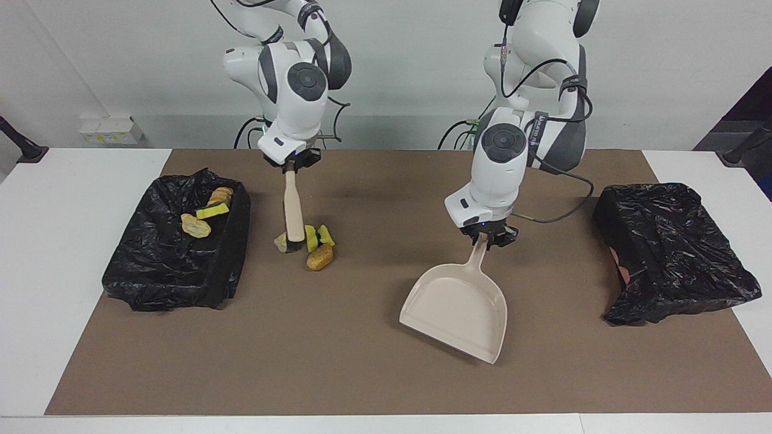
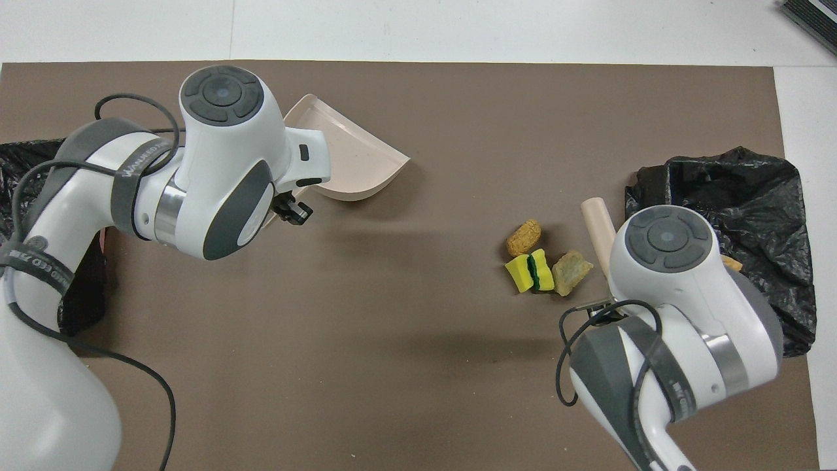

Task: Sweep and dump trash in bin
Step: 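Sweep the remaining sponges and bread into the dustpan with the right gripper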

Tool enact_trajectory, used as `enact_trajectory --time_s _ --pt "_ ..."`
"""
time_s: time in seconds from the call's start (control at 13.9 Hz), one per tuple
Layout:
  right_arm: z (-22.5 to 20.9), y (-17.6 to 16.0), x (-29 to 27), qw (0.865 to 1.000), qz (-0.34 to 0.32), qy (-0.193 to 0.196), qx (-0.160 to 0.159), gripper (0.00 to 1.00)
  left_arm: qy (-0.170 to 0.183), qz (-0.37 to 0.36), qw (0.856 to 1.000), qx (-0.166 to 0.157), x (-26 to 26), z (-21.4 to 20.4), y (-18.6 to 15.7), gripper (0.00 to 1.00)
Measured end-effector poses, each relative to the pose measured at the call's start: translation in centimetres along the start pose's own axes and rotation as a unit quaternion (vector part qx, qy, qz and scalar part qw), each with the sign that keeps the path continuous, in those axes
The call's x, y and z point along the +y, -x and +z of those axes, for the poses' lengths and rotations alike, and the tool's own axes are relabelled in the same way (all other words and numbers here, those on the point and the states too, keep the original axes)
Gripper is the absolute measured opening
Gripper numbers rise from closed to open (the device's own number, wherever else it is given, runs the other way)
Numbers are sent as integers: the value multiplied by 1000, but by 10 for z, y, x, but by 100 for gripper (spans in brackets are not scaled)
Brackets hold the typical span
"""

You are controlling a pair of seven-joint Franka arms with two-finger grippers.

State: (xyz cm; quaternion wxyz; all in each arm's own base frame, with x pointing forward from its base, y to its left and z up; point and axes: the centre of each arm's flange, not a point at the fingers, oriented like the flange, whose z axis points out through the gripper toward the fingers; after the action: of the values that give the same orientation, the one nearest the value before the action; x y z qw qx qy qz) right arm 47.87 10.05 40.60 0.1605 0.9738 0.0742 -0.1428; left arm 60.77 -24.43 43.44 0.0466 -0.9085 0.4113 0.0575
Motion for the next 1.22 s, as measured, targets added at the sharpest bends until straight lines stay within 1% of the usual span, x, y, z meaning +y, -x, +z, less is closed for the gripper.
enact_trajectory --time_s 0.07,0.14,0.22,0.29,0.36,0.43,0.58,0.72,0.79,0.93,1.22 --pt "12 -6 -4 1000 2 -1 -4 26 -1 61 998 2 -2 0 0 31" --pt "24 -10 -15 1000 9 -1 -7 26 -6 130 992 4 -1 -2 -1 31" --pt "31 -11 -27 1000 13 0 -5 26 -12 177 984 5 0 -3 -3 31" --pt "39 -11 -40 1000 15 -1 -4 26 -14 209 978 3 3 -3 -4 31" --pt "45 -11 -51 1000 16 -9 -6 26 -13 228 974 -1 7 -1 -5 31" --pt "50 -11 -60 999 18 -26 -12 26 -11 241 970 -5 13 3 -7 31" --pt "52 -14 -73 997 25 -67 -17 26 -4 262 965 -15 35 12 -7 31" --pt "51 -16 -95 994 24 -107 -15 26 -2 282 959 -24 64 21 -3 31" --pt "50 -16 -109 992 20 -121 -10 26 -7 290 957 -19 82 24 0 31" --pt "46 -14 -130 991 11 -136 -7 26 -19 304 952 -6 116 31 10 31" --pt "33 -10 -165 979 19 -205 -3 26 -34 329 944 11 153 44 28 31"
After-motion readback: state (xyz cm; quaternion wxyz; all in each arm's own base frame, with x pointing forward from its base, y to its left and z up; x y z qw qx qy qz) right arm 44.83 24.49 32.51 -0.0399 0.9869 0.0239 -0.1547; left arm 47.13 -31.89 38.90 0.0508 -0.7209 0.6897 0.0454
